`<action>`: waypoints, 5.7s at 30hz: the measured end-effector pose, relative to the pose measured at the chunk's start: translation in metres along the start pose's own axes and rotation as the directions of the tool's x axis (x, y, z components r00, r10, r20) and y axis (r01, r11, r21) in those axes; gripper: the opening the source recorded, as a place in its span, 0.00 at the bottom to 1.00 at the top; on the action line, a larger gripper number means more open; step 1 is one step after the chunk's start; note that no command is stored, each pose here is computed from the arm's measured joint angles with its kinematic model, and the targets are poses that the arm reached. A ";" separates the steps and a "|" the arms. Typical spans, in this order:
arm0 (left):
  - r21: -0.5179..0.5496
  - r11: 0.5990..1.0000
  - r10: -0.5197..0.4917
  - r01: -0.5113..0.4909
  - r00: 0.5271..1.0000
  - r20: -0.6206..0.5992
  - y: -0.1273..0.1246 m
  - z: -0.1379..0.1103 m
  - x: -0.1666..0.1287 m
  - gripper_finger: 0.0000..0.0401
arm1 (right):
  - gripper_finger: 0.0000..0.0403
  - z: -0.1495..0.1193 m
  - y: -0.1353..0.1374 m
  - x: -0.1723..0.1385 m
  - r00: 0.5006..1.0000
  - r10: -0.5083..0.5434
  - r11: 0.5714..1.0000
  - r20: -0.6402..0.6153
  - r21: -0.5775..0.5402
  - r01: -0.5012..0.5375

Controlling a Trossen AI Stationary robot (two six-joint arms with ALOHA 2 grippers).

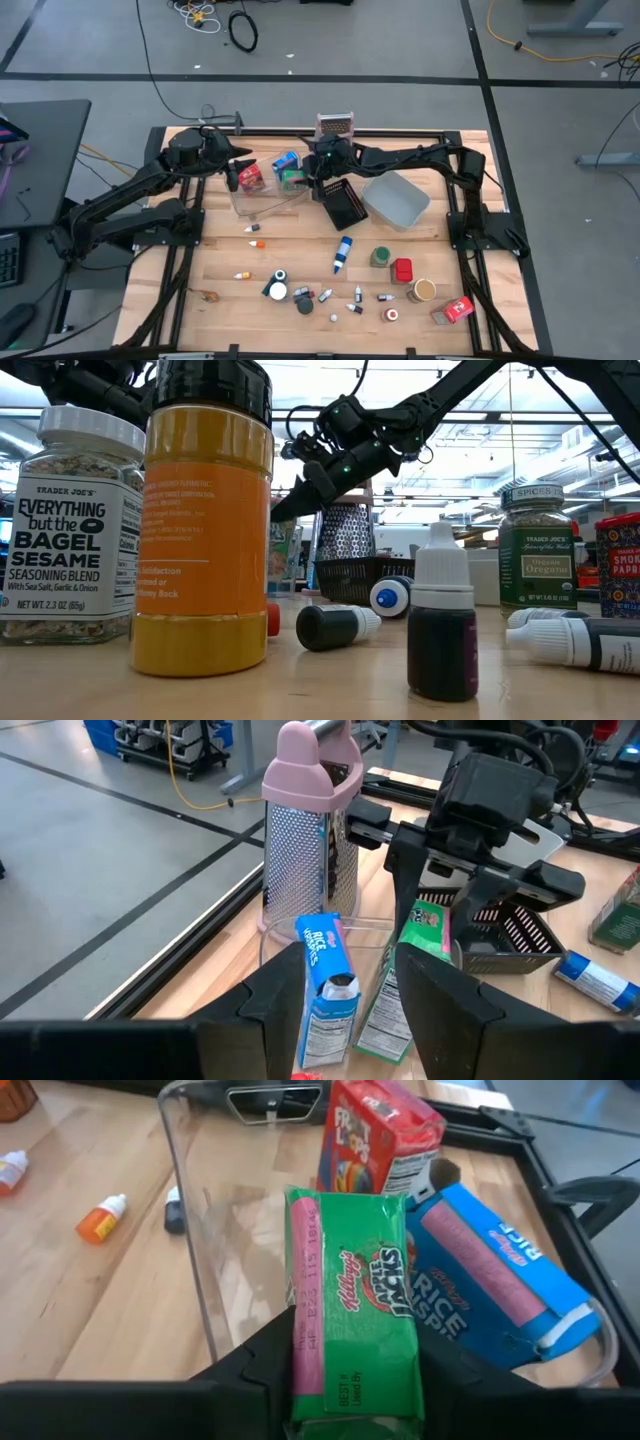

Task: Pick & Place Kitchen Items
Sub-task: Put the green cereal box into the transparent bin, then put the red cereal box into the transparent bin

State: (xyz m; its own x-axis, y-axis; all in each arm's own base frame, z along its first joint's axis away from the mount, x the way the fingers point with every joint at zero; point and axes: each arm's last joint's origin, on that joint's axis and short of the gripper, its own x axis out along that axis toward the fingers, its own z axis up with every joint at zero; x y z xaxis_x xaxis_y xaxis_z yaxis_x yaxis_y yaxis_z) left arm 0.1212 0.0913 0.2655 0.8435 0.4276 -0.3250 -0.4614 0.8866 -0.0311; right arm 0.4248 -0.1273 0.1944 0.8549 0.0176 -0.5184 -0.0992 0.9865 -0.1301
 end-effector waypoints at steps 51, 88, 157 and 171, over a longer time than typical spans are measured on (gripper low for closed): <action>-0.030 1.000 -0.001 0.000 1.000 -0.027 0.000 -0.003 0.000 0.41 | 0.45 0.082 0.152 -0.204 0.897 0.381 0.914 -0.224 -0.051 -0.401; -0.092 0.994 0.052 -0.054 0.998 -0.030 0.001 -0.003 0.000 0.41 | 0.52 0.021 0.293 -0.269 0.336 0.440 0.876 -0.833 0.317 -0.362; -0.176 0.984 0.025 -0.028 0.999 -0.022 0.001 -0.002 0.000 0.41 | 0.53 -0.027 0.388 -0.266 0.316 0.201 0.978 -0.927 0.171 -0.120; -0.177 0.984 0.024 -0.029 0.999 -0.029 0.001 -0.003 0.000 0.41 | 0.56 -0.042 0.389 -0.261 0.280 0.206 0.978 -0.938 0.185 -0.097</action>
State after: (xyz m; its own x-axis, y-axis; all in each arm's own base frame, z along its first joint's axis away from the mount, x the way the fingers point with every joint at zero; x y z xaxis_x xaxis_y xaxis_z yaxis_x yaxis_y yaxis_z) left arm 0.1201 0.0913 0.2627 0.8237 0.4435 -0.3533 -0.5270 0.8286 -0.1886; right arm 0.1420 0.2447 0.2436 -0.2583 0.0553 -0.9645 -0.0859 0.9931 0.0800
